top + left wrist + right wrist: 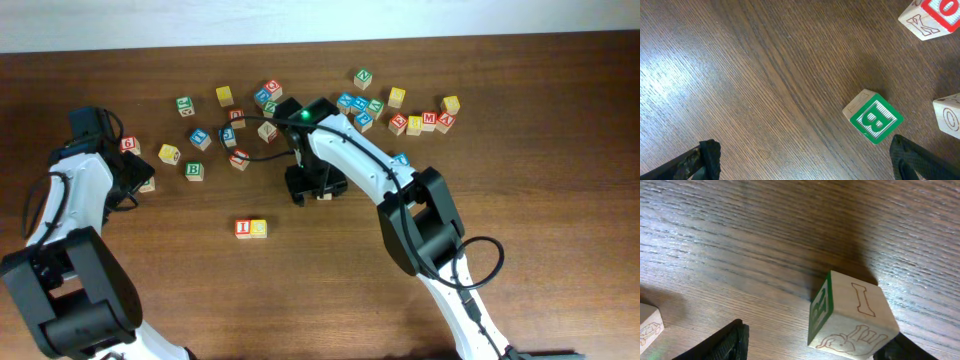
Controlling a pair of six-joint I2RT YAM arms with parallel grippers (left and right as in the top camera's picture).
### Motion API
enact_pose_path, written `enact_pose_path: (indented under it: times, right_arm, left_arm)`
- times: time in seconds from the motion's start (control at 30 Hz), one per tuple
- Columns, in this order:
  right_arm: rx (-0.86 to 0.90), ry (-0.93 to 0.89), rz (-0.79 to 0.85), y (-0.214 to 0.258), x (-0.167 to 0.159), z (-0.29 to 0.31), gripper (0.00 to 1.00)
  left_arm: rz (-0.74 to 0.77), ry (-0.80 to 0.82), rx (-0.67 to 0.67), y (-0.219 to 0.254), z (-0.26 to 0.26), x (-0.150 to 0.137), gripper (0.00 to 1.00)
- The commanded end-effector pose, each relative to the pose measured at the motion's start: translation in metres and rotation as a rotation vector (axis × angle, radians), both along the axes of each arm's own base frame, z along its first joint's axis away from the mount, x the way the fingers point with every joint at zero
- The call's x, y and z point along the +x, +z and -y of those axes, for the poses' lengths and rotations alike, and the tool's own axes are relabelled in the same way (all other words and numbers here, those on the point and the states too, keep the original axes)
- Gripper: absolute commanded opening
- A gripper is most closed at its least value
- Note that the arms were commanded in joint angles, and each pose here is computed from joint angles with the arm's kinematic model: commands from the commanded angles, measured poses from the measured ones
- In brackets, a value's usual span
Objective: Spell out ICRA
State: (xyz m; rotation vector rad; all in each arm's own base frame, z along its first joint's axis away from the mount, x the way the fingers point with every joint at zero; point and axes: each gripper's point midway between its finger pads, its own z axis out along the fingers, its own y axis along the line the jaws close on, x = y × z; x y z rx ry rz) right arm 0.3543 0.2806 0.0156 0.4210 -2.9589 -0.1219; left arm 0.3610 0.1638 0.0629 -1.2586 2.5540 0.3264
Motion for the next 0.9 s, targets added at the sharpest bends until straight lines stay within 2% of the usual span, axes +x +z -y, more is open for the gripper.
enact_pose_path:
  times: [0.0,0.1,0.23,0.6,0.87]
  right_arm:
    - [0.047,-0.001,-0.03,-0.001,-0.007,-0.011,0.68]
    - [0.126,0.021,-0.026,0.0,-0.011,-0.036,0.68]
    - [0.141,0.065,0.011,-0.001,-0.015,-0.055,0.68]
    - [0.131,0.074,0.033,-0.002,-0.013,-0.056,0.68]
    - [-0.025,0.081,0.008,-0.004,-0.023,-0.024,0.68]
  left_arm:
    - [0.016,0.005,0.009,0.007,-0.001,-0.001,0.99]
    - [0.016,0.005,0.009,0.007,-0.001,-0.001,0.99]
    - [0.016,0.005,0.009,0.007,-0.001,-0.001,0.99]
    - [0.016,0.005,0.009,0.007,-0.001,-0.001,0.99]
    - [0.016,0.005,0.009,0.007,-0.001,-0.001,0.99]
